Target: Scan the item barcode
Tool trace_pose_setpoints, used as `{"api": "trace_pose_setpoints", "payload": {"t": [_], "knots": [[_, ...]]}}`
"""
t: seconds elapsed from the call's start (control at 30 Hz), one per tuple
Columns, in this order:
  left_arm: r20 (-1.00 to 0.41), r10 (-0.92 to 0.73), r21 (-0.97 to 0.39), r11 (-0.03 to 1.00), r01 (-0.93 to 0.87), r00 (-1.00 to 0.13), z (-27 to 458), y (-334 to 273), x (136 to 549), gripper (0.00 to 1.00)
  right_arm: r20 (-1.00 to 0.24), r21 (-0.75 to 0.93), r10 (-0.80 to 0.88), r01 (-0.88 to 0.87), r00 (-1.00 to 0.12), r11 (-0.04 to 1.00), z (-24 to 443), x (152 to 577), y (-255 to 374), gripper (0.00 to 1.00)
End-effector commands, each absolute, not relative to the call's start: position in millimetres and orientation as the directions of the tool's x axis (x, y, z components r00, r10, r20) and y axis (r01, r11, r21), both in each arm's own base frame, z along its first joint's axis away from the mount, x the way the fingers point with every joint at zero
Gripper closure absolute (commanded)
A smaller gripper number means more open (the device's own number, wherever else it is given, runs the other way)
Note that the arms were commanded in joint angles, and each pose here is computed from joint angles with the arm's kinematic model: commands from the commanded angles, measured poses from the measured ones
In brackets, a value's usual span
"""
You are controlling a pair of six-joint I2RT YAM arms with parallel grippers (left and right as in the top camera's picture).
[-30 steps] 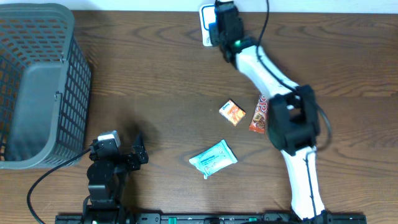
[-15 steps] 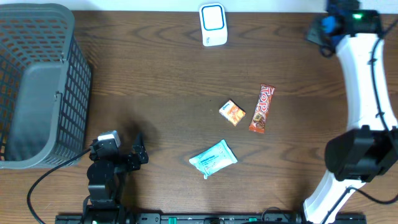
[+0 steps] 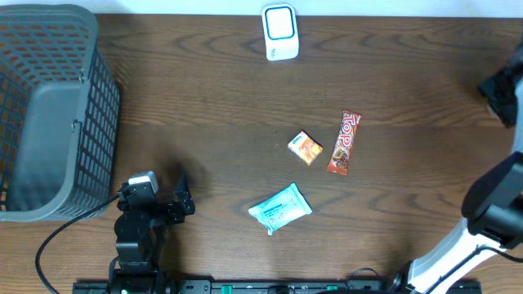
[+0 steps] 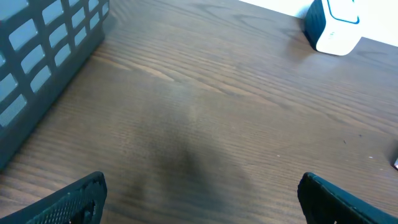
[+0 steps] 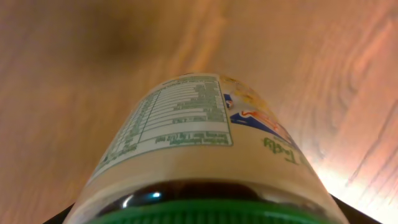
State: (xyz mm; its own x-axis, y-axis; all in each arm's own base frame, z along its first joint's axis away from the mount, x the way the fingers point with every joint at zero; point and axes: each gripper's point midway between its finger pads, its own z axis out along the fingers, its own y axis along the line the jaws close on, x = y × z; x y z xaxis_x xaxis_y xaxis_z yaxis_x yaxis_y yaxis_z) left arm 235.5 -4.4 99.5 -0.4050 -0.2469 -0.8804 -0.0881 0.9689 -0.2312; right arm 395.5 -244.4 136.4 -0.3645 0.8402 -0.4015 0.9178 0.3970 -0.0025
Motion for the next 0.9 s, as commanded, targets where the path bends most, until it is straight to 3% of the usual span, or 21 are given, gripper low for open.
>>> {"api": "trace_pose_setpoints", "payload": {"t": [0.0,0.33,0.63,0.87], "knots": [[-0.866,-0.257,-0.230,0.966,-0.115,-0.430,86,-1,233,0.02,-0.375,0.026,0.897,0.965,-0.232,0.261,110,381,-258,0.42],[-0.866,-0.257,-0.230,0.966,-0.115,-0.429,86,-1,233,0.02,-0.317,0.054,0.946,0.995,-0.063,0.084,59,338,-298,0.37],[-0.866,-0.257,-0.230,0.966,-0.115,-0.429,86,-1,233,0.02,-0.317,0.095,0.948,0.995,0.012,0.019,53,310,-337,0.33],[-0.866,-0.257,-0.230,0.966,-0.115,-0.429,86,-1,233,0.02,-0.299,0.124,0.954,0.992,0.027,0.010,37,305,-345,0.21]]}}
